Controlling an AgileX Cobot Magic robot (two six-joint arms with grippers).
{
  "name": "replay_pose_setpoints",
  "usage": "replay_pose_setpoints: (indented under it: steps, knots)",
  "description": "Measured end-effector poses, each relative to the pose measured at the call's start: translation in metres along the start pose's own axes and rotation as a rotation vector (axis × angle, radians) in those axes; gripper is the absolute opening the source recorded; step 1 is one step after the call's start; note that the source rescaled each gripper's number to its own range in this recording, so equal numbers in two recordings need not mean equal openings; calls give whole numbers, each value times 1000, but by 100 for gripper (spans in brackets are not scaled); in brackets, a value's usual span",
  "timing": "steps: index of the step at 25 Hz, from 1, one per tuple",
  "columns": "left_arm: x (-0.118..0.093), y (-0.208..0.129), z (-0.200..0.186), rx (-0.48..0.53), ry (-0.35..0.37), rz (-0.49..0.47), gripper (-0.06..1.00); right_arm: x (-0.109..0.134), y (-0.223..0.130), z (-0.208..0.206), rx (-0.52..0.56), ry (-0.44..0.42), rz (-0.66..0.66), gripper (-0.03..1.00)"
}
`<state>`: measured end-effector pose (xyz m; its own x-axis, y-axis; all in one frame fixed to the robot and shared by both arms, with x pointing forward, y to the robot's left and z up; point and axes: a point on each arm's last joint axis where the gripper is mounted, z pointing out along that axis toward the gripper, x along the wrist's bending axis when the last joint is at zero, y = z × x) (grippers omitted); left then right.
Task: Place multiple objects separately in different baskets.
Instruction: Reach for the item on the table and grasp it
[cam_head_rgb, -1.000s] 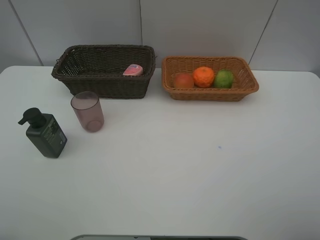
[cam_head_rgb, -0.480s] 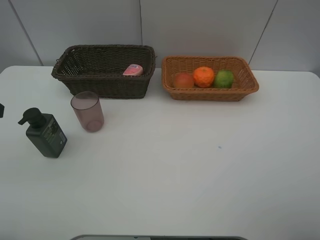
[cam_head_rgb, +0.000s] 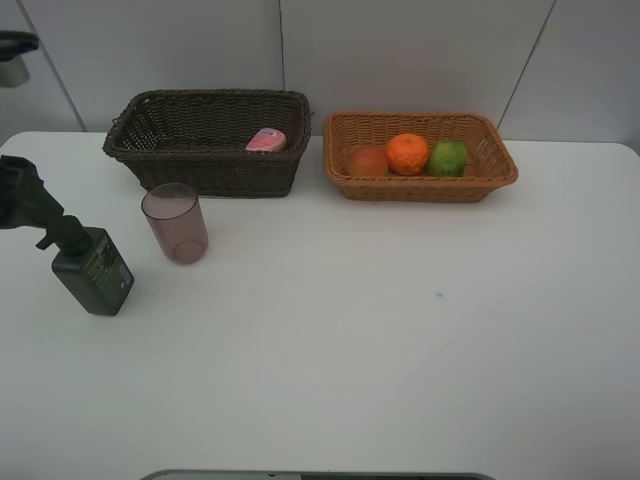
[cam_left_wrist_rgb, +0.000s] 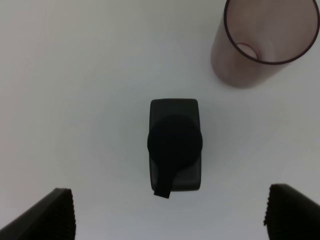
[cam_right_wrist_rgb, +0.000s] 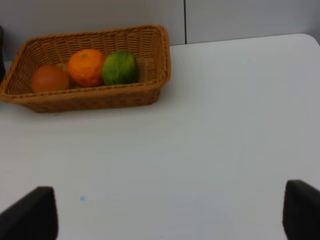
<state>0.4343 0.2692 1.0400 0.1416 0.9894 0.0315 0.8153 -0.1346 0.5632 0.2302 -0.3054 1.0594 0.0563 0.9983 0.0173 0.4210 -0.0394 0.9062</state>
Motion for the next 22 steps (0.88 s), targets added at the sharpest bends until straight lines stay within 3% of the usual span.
replay_pose_setpoints:
  steps: [10, 22]
  knots:
    - [-1, 26, 25, 123, 12, 9, 98, 0, 0, 0, 0, 0, 0, 100]
    - [-5, 21, 92, 285, 14, -13, 98, 0, 0, 0, 0, 0, 0, 100]
